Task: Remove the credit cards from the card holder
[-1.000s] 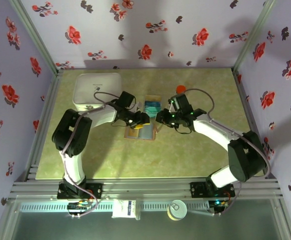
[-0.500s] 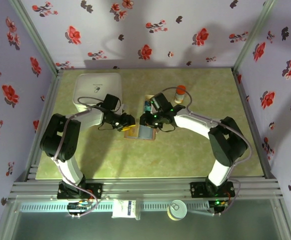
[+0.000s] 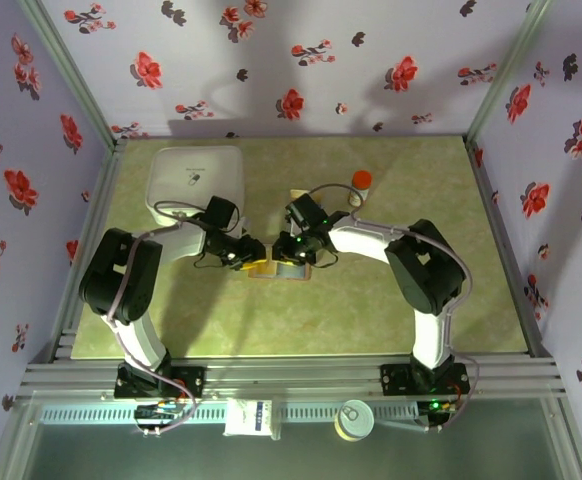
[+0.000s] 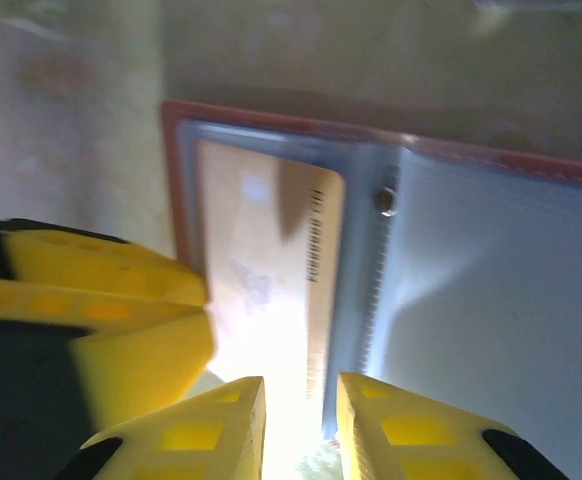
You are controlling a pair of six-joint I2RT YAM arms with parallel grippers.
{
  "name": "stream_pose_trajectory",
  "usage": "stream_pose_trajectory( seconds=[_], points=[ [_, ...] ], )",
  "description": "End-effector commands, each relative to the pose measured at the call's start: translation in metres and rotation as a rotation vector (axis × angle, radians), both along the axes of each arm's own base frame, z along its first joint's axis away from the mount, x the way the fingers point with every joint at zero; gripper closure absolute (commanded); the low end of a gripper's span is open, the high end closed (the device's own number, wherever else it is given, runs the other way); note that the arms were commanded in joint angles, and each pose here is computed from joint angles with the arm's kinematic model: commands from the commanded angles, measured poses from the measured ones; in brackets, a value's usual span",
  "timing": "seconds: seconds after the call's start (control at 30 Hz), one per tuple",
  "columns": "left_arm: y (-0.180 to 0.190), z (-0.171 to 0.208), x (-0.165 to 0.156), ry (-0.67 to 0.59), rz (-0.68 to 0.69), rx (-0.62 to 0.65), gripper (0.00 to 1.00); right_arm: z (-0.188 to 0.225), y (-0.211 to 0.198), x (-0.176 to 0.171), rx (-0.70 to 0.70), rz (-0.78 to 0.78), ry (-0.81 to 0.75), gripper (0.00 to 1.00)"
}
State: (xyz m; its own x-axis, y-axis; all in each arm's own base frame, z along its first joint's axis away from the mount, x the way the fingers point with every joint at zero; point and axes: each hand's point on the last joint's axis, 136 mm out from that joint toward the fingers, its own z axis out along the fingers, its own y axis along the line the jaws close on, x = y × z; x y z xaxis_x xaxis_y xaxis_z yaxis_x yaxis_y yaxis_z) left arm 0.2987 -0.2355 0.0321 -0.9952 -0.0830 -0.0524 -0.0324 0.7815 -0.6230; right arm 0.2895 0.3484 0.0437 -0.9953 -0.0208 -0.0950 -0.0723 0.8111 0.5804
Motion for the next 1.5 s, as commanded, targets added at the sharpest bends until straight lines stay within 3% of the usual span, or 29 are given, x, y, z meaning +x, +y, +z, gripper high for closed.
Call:
stream_pose_trajectory(
  seconds=[0.0, 0.2, 0.57, 0.83, 1.47],
  points=[
    [0.009, -0.004, -0.007, 0.003, 0.001, 0.028, 0.65, -0.018, -0.016, -0.009, -0.087, 0.012, 0.012, 0.74],
    [0.011, -0.003, -0.009, 0.008, 0.004, 0.029, 0.65, -0.039, -0.030, -0.014, -0.146, 0.012, 0.036, 0.75],
    [0.008, 0.057, 0.005, -0.106, 0.043, -0.014, 0.66, 0.032, -0.017, 0.006, -0.035, 0.001, -0.133, 0.73],
    [0.007, 0.080, 0.007, -0.150, 0.057, 0.006, 0.65, 0.034, -0.023, 0.007, -0.047, -0.007, -0.157, 0.72],
    [0.000, 0.081, 0.007, -0.197, 0.014, 0.031, 0.66, 0.028, -0.012, 0.005, 0.039, -0.036, -0.123, 0.71]
  ],
)
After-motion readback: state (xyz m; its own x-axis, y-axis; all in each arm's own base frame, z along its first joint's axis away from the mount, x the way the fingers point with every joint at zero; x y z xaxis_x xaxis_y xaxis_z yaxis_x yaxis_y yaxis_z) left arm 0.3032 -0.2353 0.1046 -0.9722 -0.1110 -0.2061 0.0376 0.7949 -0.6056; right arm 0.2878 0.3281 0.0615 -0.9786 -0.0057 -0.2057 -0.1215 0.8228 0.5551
